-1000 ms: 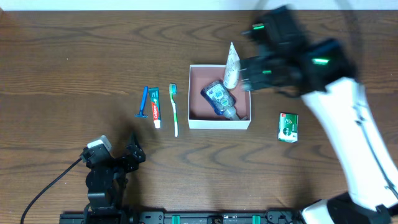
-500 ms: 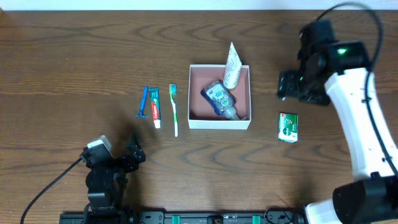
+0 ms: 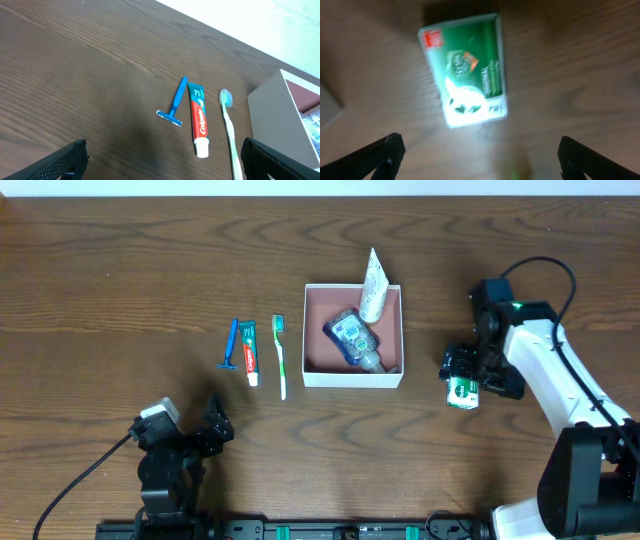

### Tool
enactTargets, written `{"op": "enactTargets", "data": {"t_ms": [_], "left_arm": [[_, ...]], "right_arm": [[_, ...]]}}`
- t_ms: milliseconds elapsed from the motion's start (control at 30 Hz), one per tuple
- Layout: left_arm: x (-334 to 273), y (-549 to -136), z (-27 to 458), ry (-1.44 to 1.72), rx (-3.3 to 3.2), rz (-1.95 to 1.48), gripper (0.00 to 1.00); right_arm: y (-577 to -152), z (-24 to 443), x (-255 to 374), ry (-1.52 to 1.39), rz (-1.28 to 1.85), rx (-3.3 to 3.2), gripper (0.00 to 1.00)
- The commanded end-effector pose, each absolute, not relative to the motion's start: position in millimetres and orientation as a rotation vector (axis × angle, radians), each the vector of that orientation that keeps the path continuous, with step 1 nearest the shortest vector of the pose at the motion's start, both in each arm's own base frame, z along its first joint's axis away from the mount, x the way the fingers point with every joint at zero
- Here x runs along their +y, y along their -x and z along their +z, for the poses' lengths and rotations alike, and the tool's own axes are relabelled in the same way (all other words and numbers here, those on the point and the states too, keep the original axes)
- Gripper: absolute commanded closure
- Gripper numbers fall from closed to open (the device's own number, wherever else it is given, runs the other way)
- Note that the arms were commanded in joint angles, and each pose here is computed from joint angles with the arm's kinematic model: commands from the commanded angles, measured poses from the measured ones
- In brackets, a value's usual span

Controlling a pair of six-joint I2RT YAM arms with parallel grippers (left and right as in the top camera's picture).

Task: Pack container
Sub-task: 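Move the right gripper to the green Dettol soap box and grasp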

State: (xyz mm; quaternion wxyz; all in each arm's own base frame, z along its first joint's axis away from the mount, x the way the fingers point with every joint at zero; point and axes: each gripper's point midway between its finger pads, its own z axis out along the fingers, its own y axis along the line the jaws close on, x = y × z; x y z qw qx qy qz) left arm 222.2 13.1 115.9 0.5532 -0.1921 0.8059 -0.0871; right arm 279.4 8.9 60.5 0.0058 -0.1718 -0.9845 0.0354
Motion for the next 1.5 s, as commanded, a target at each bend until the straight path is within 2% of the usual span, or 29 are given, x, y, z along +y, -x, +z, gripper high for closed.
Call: {"op": "enactTargets", "data": {"t_ms": [0,200,433,533,867,1100,1367,1467], "left_arm": [[12.6,-221.8,107.3,0.463,1.919,-0.21,0.02],[12.6,-221.8,107.4,0.463,1.919,-0.21,0.02],[12.6,-221.8,107.4,0.463,1.919,-0.21,0.02],[12.6,-221.8,107.3,0.463,1.919,-0.21,0.02],[12.6,-221.8,107.4,0.463,1.919,-0.21,0.02],[12.6,-221.8,107.3,0.463,1.919,-0.21,0.02],[12.6,-221.8,107.4,0.463,1.919,-0.209,0.02],[12.6,-221.8,107.3,0.463,1.919,-0.21,0.02]], "right_arm": [[-275.2,45.3,7.7,0.608,0.069,-3.066,0.01],[-287.3,21.7,20.5,0.507,-0.069,-3.157,0.02],[-278.7,12.0,5.7,0.506,0.067,-3.152,0.09],[-281.8,11.1,7.3,0.511,0.05,-3.162,0.21],[-281.2,-4.3,7.9,0.534,0.031,-3.194,0.18],[-281.4,-4.5,10.5,0.543,0.007,-3.191,0.29],[-284.9,-2.5,10.6,0.545,0.004,-3.201,0.56],[-288.3,4.7,11.8,0.546,-0.007,-3.206,0.59]]}}
